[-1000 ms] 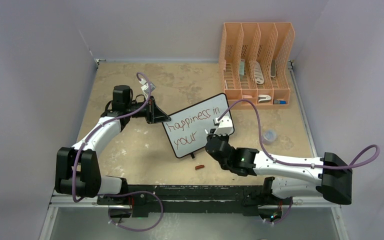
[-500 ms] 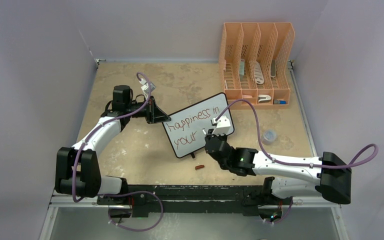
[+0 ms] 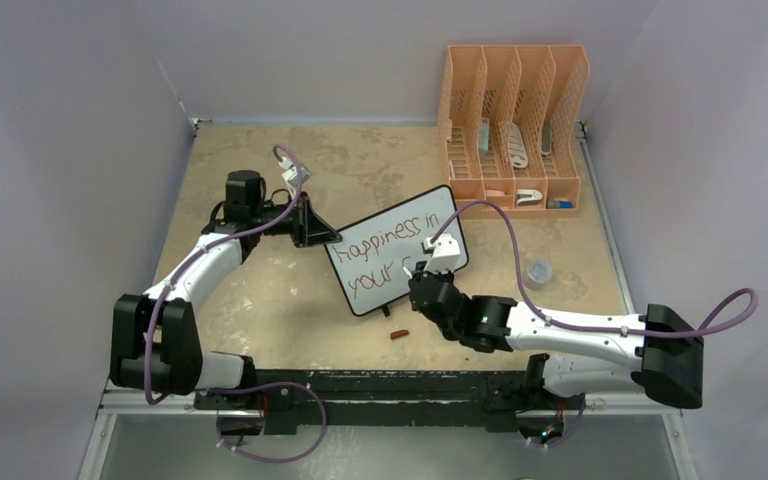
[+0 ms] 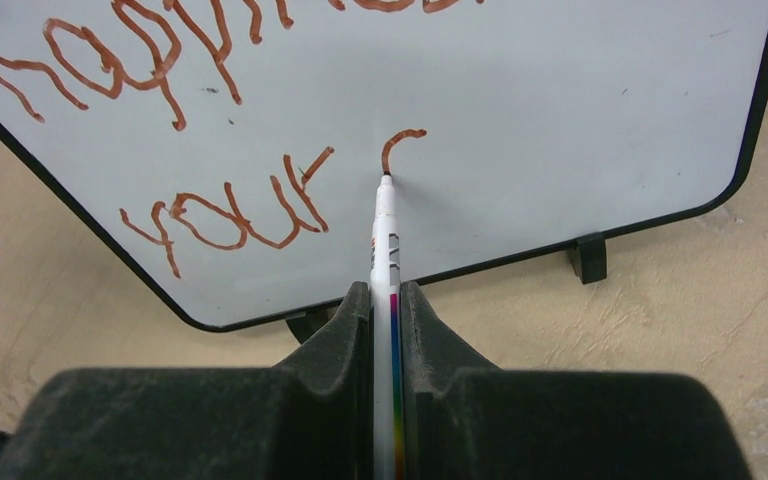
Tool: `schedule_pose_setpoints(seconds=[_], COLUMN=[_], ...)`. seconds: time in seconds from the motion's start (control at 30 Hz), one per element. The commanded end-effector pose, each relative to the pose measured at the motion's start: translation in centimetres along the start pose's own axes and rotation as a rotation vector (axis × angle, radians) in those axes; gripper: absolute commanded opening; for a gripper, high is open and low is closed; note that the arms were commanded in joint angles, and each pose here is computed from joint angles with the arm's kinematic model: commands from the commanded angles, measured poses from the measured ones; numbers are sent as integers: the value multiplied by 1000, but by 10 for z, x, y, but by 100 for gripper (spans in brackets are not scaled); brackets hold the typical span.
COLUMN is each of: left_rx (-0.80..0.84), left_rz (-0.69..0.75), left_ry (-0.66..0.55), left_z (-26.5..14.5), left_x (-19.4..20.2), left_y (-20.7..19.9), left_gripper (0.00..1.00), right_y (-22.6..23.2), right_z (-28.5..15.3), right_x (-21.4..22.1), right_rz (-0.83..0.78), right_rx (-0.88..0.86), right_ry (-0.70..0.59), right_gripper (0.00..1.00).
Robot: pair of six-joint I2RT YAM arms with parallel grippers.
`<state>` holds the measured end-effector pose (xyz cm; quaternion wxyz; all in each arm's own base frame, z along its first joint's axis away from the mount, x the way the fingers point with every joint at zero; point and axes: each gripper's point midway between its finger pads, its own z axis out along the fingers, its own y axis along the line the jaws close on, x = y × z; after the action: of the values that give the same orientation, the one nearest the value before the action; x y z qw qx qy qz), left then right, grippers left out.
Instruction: Write a sentence on the whiteboard
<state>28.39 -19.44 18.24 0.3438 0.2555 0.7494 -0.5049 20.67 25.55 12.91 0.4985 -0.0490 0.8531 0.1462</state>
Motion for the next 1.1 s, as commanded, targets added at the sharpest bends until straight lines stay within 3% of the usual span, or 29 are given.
schedule_pose_setpoints(seconds=[0.0, 0.37, 0.67, 1.07], left_rx=[-86, -88, -89, -87], left_rz=[-21, -18, -19, -16], left_ry=[33, 33, 34, 32], left_z=[2, 2, 2, 2], left_x=[12, 12, 12, 11], left_y=[18, 19, 19, 18], left_gripper=[0, 0, 0, 0], right_y=[-8, -18, -6, 7], right_z=[-4, -8, -16, -9], right_x=[6, -5, -37, -25], right_rz=[15, 42, 59, 37], right_rx=[17, 69, 11, -35], right_ry=[34, -4, -90, -47], right_gripper=[0, 0, 0, 0])
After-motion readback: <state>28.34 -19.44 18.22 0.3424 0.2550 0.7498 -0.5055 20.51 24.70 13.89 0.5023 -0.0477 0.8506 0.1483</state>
